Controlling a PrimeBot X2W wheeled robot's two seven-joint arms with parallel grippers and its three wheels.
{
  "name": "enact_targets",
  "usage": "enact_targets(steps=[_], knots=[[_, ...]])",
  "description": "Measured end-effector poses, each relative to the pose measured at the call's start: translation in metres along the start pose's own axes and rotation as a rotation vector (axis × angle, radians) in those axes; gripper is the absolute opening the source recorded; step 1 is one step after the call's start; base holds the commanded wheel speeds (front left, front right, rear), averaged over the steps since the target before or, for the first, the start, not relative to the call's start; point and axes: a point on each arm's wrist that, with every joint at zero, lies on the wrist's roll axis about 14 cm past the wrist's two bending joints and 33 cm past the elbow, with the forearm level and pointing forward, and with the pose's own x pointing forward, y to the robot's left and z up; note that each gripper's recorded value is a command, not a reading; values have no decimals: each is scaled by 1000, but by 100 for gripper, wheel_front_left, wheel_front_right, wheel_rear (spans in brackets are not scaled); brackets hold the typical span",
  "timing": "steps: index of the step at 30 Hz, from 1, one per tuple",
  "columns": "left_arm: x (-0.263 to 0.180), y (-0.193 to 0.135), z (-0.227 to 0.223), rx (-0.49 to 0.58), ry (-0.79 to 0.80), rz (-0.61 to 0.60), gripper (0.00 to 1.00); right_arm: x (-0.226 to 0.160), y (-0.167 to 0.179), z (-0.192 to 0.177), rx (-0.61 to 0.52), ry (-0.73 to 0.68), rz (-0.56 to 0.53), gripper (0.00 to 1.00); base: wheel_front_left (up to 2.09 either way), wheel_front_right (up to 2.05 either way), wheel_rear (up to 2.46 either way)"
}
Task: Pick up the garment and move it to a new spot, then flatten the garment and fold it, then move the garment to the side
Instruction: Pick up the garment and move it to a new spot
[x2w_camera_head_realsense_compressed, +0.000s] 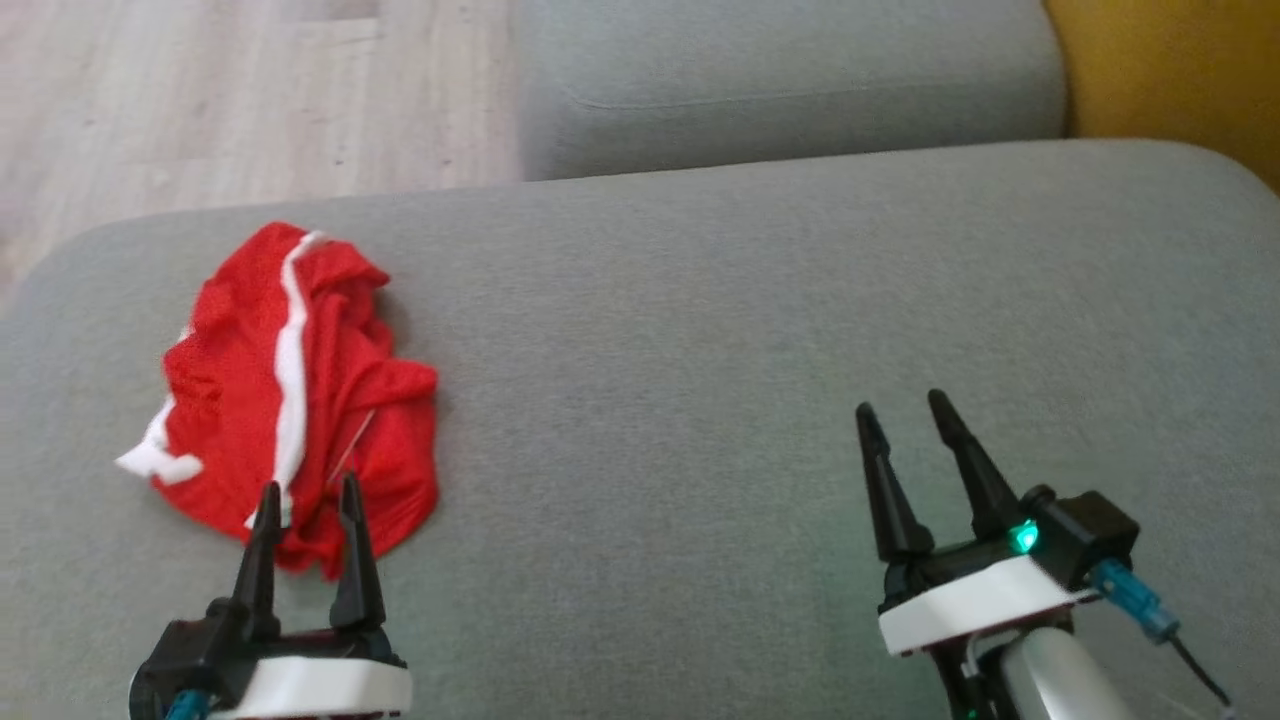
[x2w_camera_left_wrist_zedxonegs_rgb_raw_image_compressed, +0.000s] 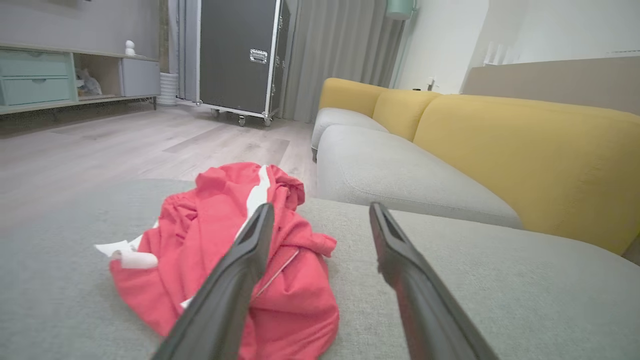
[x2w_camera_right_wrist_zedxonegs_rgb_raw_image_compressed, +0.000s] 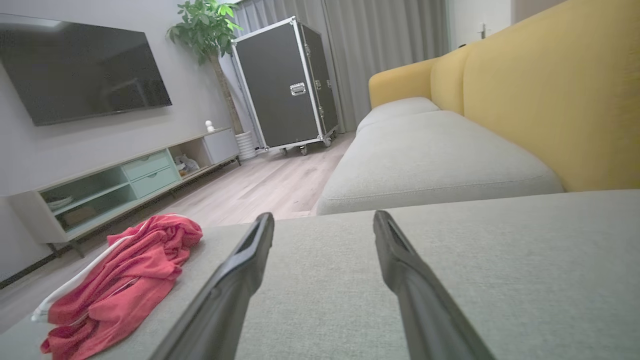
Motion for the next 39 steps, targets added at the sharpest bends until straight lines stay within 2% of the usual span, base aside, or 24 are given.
enact_targets(steps=[13, 25, 32, 37, 39], knots=[[-52, 60, 11, 12, -39, 209, 100, 8, 68, -12, 37, 37, 207, 100, 0, 0, 0], [-82, 84, 18, 19, -74, 297, 100, 2, 104, -23, 59, 78, 312, 100, 0, 0, 0], [-80, 84, 9, 20, -38, 286, 100, 2, 104, -28, 78, 95, 310, 100, 0, 0, 0], [-65, 77, -9, 79, 50, 214, 100, 6, 95, -35, 91, 115, 285, 100, 0, 0, 0], [-40, 74, -18, 151, 154, 135, 100, 14, 83, -39, 95, 121, 254, 100, 0, 0, 0]])
